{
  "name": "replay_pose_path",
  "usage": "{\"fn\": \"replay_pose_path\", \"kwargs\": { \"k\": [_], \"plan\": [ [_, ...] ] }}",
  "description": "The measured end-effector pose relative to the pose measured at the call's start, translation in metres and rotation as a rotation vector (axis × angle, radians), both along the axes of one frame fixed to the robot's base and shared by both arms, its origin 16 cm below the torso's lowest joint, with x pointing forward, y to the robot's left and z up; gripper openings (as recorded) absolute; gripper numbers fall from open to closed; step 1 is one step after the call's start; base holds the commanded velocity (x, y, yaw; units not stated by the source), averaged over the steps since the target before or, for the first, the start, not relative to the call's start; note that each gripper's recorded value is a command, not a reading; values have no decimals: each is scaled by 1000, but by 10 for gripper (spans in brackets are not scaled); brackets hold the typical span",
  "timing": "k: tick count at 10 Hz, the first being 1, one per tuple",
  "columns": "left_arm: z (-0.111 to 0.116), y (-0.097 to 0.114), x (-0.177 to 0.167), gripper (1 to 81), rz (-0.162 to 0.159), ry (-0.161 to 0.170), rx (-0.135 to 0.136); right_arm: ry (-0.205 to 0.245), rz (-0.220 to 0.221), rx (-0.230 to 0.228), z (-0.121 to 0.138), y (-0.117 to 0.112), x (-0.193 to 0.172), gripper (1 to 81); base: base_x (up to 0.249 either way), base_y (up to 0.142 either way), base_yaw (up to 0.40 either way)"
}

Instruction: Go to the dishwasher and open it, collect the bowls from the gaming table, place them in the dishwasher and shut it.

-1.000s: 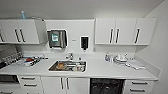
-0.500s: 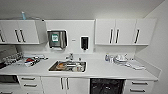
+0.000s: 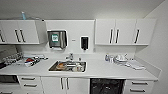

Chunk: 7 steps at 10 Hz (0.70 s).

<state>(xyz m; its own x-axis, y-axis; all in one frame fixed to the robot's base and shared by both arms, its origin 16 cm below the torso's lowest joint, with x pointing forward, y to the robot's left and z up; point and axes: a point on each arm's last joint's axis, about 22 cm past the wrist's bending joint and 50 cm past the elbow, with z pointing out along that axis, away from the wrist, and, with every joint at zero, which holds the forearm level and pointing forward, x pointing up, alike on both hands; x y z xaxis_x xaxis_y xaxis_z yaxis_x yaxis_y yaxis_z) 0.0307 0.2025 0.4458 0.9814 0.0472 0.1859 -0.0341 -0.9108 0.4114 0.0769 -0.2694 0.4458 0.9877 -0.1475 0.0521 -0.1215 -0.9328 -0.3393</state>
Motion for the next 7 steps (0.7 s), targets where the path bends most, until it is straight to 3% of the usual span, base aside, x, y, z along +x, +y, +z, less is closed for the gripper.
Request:
{"fn": "replay_pose_path", "kwargs": {
  "k": [2, 4, 7],
  "plan": [
    [-3, 0, -10, 811, 0, 22, 8, 19, 20, -22, -13, 22, -16, 811, 0, 0, 0],
    [-6, 2, -26, 811, -1, 59, 13, 83, 43, -22, -20, 30, -58, 811, 0, 0, 0],
    [-6, 0, -28, 811, -4, 68, 12, 78, 53, -18, -20, 36, -59, 811, 0, 0, 0]
  ]
}}
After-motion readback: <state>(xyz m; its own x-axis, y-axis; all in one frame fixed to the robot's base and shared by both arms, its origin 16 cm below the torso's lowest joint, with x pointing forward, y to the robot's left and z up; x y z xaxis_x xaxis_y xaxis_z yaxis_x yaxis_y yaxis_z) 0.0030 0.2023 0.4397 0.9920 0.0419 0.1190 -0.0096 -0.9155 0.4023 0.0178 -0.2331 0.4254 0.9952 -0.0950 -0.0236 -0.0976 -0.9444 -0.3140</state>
